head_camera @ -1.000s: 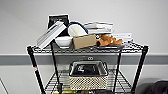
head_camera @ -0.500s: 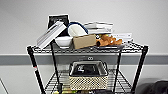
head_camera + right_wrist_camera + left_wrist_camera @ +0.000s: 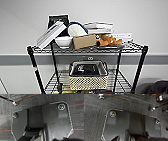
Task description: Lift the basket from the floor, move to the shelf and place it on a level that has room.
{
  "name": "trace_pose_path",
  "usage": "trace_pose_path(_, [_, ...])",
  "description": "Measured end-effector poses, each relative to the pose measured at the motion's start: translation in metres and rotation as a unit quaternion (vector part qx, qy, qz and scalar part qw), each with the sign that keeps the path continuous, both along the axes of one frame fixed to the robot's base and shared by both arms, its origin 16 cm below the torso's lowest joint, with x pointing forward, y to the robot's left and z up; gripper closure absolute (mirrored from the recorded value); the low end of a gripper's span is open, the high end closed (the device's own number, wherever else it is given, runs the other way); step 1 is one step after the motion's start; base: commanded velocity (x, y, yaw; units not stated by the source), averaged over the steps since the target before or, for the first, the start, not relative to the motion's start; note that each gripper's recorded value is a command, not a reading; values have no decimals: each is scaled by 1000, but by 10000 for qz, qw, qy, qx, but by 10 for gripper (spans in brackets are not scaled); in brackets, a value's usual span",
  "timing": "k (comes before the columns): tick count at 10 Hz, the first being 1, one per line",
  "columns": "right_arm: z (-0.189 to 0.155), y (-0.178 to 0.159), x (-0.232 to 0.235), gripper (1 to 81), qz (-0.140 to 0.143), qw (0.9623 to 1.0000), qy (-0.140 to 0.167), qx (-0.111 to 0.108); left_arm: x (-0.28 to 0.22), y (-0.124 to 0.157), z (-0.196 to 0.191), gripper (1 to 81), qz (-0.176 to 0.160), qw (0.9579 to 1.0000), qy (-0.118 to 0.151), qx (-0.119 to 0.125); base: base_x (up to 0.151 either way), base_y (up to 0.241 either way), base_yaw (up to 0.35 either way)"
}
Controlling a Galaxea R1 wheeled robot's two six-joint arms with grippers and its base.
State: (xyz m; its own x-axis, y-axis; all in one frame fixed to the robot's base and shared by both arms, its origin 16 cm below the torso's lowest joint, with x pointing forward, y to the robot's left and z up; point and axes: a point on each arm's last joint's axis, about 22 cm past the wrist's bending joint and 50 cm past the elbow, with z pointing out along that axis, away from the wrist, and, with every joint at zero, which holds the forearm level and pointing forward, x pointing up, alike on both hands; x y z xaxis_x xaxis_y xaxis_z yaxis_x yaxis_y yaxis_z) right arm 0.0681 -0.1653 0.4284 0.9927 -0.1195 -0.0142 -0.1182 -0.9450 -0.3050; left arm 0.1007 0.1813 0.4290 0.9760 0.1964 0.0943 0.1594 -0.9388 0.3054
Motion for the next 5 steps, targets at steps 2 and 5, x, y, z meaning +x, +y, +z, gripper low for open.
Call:
trace_pose_path(2, [-1,4,-11,10,3,10000,58,24,-21,-3,-3,10,-14,10000,97,-4,0,0,0])
trace_pose_path(5, [-4,3,-38,10,-3,9998,194,14,-51,-4,-7,10,-28,9996,267,-5,0,0,0])
